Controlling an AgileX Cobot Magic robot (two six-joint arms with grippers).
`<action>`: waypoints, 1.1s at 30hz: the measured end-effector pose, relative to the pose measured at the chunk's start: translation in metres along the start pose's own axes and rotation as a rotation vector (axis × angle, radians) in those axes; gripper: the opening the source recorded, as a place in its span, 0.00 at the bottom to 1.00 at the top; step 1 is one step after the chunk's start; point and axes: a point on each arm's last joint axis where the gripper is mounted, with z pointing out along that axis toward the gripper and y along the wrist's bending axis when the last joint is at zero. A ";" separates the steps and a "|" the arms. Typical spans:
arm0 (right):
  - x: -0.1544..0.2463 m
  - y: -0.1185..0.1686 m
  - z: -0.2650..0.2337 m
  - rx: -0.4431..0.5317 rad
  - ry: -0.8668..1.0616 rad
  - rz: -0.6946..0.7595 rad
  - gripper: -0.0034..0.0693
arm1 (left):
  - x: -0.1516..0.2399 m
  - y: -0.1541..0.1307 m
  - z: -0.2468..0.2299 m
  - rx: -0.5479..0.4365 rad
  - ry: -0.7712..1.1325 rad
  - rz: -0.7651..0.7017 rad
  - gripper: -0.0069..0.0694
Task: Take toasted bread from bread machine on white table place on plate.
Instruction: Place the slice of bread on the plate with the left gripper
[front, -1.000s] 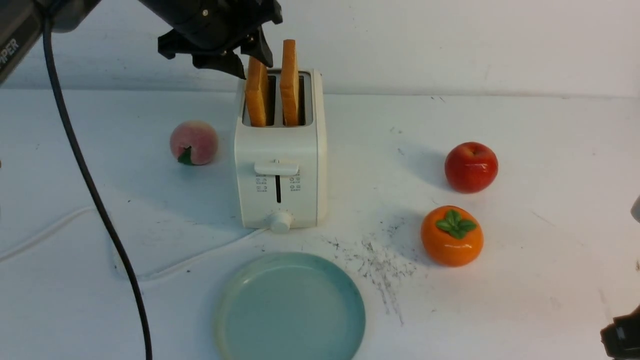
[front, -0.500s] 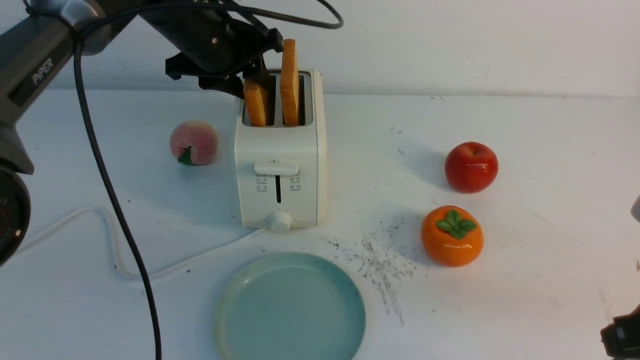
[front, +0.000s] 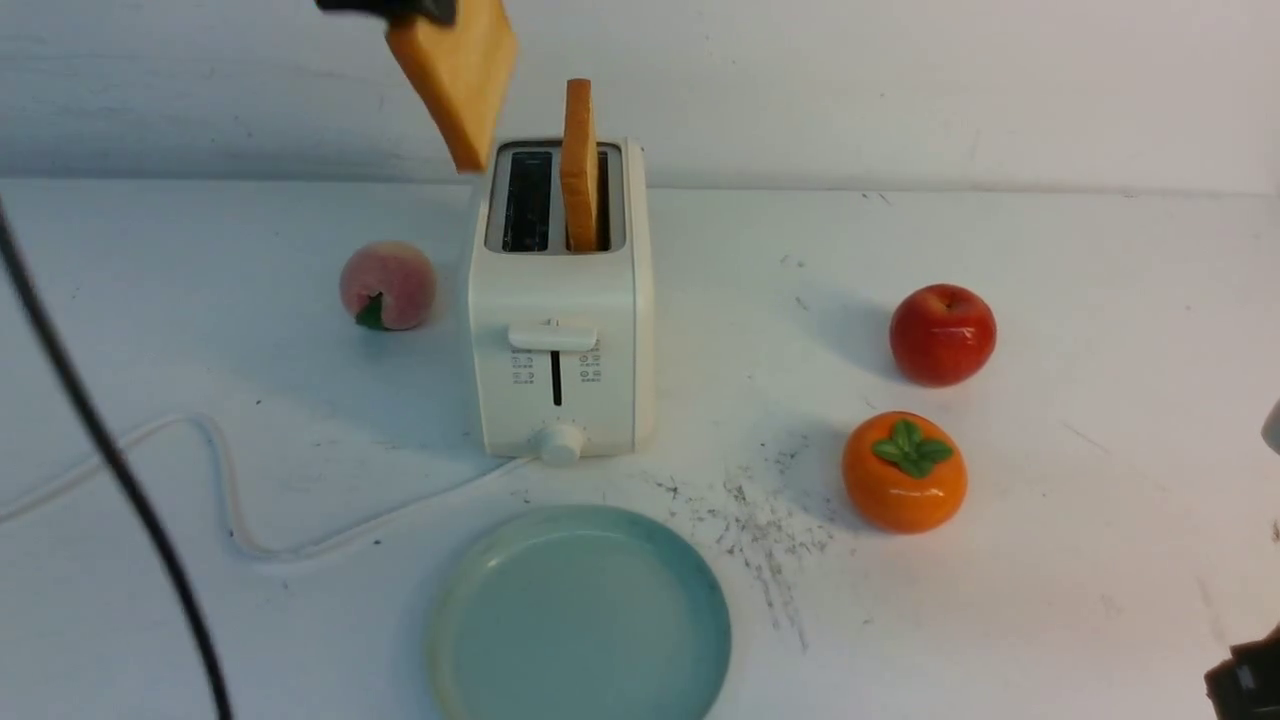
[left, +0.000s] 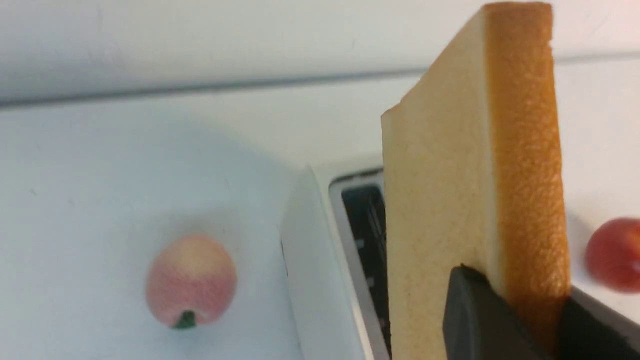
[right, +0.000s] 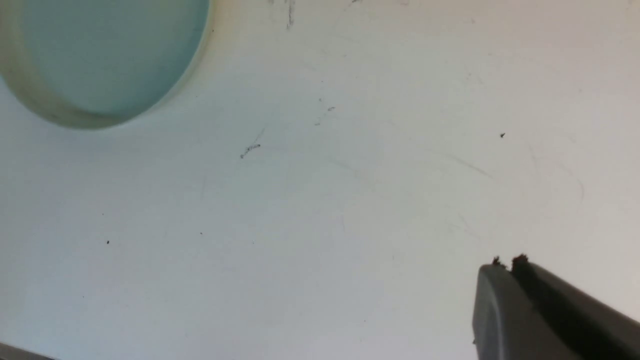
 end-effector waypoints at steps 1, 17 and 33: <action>0.000 0.000 0.000 0.000 -0.005 0.000 0.09 | -0.006 -0.003 -0.020 0.005 -0.036 0.005 0.20; -0.002 0.000 0.000 0.002 -0.024 -0.001 0.11 | 0.055 -0.030 -0.105 0.235 0.260 -0.149 0.20; -0.002 0.000 0.000 0.003 -0.024 -0.002 0.14 | 0.244 0.003 0.010 0.346 0.597 -0.473 0.20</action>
